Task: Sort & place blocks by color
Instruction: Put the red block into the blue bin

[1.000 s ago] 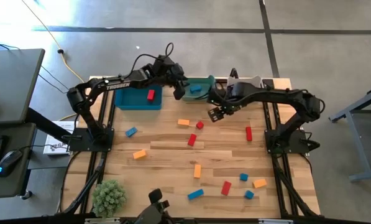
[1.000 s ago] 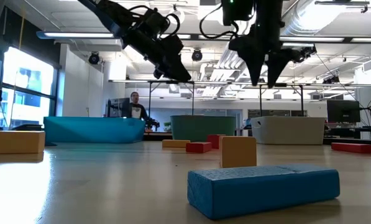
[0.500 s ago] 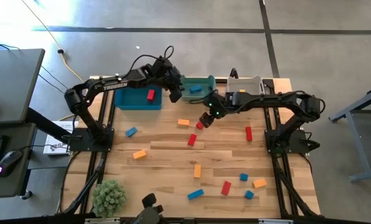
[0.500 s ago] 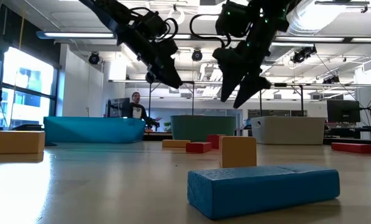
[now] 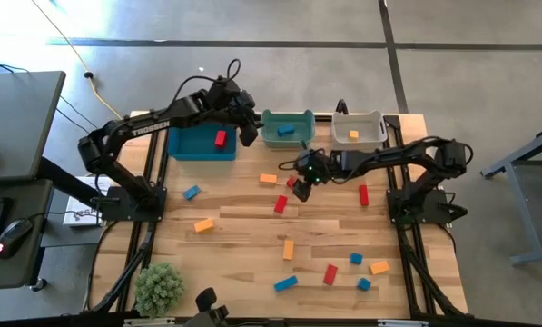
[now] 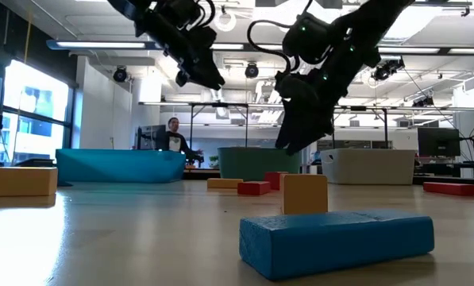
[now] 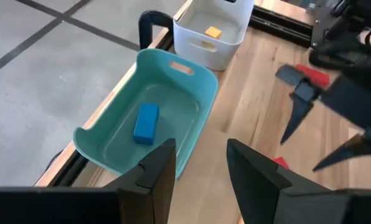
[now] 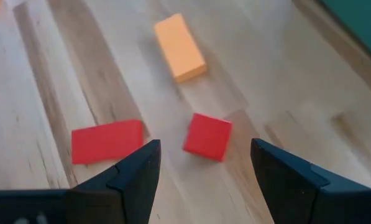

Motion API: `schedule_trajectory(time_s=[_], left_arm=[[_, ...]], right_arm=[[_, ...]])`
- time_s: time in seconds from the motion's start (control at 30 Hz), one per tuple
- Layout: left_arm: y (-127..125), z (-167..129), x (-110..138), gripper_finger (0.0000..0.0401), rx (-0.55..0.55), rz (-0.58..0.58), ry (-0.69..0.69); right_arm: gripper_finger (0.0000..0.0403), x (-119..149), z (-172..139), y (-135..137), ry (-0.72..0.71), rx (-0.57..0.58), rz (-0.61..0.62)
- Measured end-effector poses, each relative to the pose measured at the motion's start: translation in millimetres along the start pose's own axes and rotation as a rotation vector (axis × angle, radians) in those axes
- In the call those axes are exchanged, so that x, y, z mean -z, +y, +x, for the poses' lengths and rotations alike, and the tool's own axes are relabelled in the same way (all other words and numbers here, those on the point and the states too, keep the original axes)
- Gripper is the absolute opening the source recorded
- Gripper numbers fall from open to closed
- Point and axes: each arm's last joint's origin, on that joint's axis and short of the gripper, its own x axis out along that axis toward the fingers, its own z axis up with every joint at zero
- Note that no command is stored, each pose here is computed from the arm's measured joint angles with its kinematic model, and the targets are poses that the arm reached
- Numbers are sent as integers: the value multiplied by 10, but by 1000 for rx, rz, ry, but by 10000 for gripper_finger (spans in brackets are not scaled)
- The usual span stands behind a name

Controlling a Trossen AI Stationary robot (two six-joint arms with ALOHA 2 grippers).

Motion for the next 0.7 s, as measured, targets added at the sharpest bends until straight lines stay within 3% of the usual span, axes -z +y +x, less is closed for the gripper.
schedule_trajectory(time_s=[0.27,0.7], left_arm=[[5,-8,-1,131,-2,-1,-1],[5,-7,6,131,-2,6,6]], right_arm=[[238,92,206,102,0,73,-56],[238,186,442,98,24,113,-14]])
